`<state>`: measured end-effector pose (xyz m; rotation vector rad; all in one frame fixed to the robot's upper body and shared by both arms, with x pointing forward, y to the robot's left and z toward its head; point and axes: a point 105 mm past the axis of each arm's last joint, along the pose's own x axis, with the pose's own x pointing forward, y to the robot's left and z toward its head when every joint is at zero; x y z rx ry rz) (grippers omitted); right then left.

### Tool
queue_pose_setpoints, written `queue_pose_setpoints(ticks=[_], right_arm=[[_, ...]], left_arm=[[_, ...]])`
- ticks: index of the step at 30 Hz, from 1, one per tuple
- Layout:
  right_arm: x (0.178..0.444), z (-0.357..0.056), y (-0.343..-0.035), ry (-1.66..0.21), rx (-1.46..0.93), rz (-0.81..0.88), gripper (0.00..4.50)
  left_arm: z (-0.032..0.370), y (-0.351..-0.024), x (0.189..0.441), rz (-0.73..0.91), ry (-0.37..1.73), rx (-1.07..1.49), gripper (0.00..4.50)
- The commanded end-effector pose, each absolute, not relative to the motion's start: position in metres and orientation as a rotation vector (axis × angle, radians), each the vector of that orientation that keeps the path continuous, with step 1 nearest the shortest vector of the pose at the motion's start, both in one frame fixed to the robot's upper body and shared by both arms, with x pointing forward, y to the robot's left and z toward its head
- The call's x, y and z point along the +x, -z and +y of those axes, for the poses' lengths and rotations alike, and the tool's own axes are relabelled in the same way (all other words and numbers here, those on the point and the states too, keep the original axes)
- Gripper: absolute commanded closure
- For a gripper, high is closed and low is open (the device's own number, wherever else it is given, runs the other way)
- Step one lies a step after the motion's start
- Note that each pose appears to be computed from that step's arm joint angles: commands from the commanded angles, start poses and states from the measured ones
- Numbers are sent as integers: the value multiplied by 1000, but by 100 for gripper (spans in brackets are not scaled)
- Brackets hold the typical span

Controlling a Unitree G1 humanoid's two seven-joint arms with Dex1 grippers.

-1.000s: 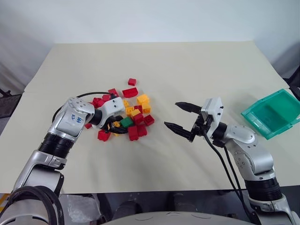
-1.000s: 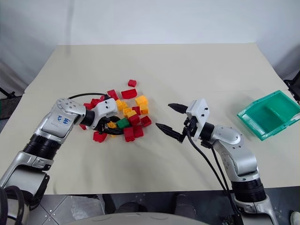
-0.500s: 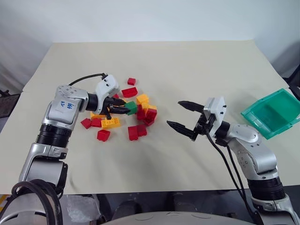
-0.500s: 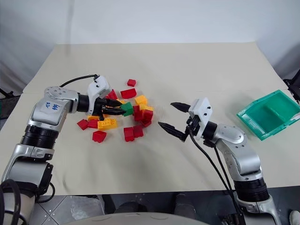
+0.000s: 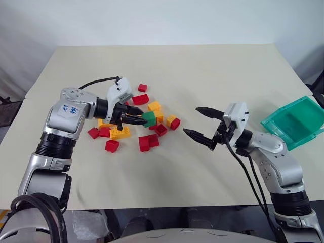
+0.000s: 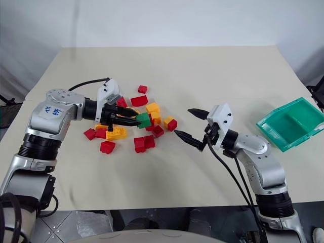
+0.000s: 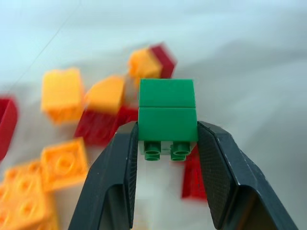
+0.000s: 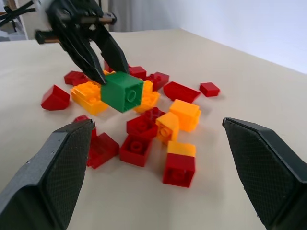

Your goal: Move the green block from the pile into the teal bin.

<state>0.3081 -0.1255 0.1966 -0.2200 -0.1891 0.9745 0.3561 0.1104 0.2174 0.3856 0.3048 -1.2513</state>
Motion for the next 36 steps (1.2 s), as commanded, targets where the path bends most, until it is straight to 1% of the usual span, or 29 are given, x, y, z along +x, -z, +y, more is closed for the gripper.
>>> queue_pose_setpoints(ticks=[1, 7, 11, 17, 19, 22, 23, 24, 27, 30, 33, 36], right_arm=[[295, -152, -202, -957, -270, -172, 0], [279, -187, -197, -911, -314, -93, 0], [272, -205, -196, -860, -333, -60, 0], [267, -209, -199, -808, -334, -68, 0], [266, -206, -199, -804, -330, -72, 0], [265, -204, -200, -803, -328, -71, 0], [266, -204, -200, -802, -332, -69, 0], [266, -204, -200, -800, -339, -68, 0], [267, -201, -201, -822, -347, -57, 0], [269, -199, -201, -845, -368, -34, 0], [274, -204, -204, -832, -396, -13, 0], [282, -222, -205, -795, -444, 39, 0]], left_arm=[[70, -231, 343, 215, 1409, 416, 305], [24, -193, 353, 233, 1472, 608, 305], [-10, -179, 358, 213, 1508, 677, 305], [-33, -159, 367, 223, 1497, 757, 305], [-37, -155, 362, 227, 1542, 765, 231], [-32, -158, 361, 202, 1549, 753, 144], [-29, -163, 362, 177, 1543, 754, 105], [-26, -169, 365, 155, 1516, 751, 89], [-12, -185, 367, 124, 1473, 739, 1], [13, -199, 364, 94, 1440, 700, 1], [47, -217, 363, 34, 1359, 572, 1], [95, -211, 360, 72, 1267, 540, 1]])
